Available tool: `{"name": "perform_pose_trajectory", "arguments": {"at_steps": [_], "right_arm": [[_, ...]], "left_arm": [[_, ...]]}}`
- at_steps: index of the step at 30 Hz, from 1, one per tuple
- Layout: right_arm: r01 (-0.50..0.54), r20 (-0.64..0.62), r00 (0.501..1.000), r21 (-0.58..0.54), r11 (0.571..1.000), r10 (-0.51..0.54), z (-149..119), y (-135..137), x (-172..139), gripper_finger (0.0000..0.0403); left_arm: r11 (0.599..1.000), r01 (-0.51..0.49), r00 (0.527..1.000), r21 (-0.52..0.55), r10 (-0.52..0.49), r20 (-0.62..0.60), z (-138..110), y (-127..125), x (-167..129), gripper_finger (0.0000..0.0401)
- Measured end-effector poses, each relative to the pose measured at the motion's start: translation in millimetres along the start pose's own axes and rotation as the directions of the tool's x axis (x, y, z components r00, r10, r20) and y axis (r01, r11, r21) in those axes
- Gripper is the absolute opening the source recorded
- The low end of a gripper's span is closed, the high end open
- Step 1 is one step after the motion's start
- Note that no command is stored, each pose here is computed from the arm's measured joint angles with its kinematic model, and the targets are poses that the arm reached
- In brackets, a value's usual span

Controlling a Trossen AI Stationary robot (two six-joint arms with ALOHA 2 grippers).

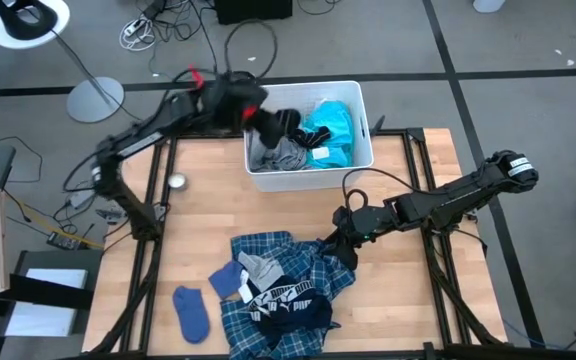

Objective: Sort clothes
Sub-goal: Put the black sock into the laundry bin, then put the black boxer into the laundry bin

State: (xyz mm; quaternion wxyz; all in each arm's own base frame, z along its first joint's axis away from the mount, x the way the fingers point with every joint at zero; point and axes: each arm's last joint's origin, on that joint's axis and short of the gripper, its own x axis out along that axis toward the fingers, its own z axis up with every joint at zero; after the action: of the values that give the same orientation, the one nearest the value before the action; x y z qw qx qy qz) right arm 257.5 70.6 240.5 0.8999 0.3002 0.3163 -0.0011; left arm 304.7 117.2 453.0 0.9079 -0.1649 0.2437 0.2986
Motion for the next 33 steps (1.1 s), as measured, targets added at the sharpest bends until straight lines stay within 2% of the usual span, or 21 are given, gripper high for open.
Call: {"name": "perform_pose_trajectory", "arguments": {"at_steps": [5,10,13,17,20,24,27,30,33], "right_arm": [[0.013,0.013,1.0,0.034,0.999,-0.013,0,0,0,0.0178],[0.029,0.029,0.999,0.055,0.998,-0.03,1,-1,0,0.0178],[0.04,0.038,0.998,0.044,0.998,-0.041,1,-1,0,0.0178],[0.045,0.036,0.998,-0.023,0.999,-0.044,1,-1,0,0.0178],[0.043,0.033,0.999,-0.081,0.996,-0.041,0,-1,0,0.0178],[0.029,0.024,0.999,-0.176,0.984,-0.026,-3,3,0,0.0178],[0.016,0.017,1.0,-0.236,0.972,-0.012,-6,7,0,0.0178],[0.003,0.009,1.0,-0.268,0.963,0.0,-9,10,-1,0.0178],[-0.012,0.0,1.0,-0.283,0.959,0.012,-12,14,-1,0.0178]], "left_arm": [[1.0,-0.031,0.999,0.002,0.031,-0.038,17,18,38,0.0042],[0.997,0.069,0.99,-0.032,-0.072,-0.12,20,30,60,0.0097],[0.992,0.11,0.977,-0.056,-0.118,-0.175,16,33,62,0.0128],[0.994,0.09,0.946,-0.054,-0.102,-0.308,3,31,54,0.0144],[0.999,0.049,0.928,0.009,-0.043,-0.37,-8,15,38,0.0142],[0.992,0.015,0.941,0.128,0.029,-0.338,-22,-21,5,0.0136],[0.98,-0.007,0.941,0.198,0.073,-0.331,-44,-46,-12,0.0135],[0.98,-0.036,0.931,0.197,0.104,-0.349,-73,-63,-23,0.0135],[0.988,-0.047,0.932,0.145,0.096,-0.349,-105,-75,-32,0.0135]]}}
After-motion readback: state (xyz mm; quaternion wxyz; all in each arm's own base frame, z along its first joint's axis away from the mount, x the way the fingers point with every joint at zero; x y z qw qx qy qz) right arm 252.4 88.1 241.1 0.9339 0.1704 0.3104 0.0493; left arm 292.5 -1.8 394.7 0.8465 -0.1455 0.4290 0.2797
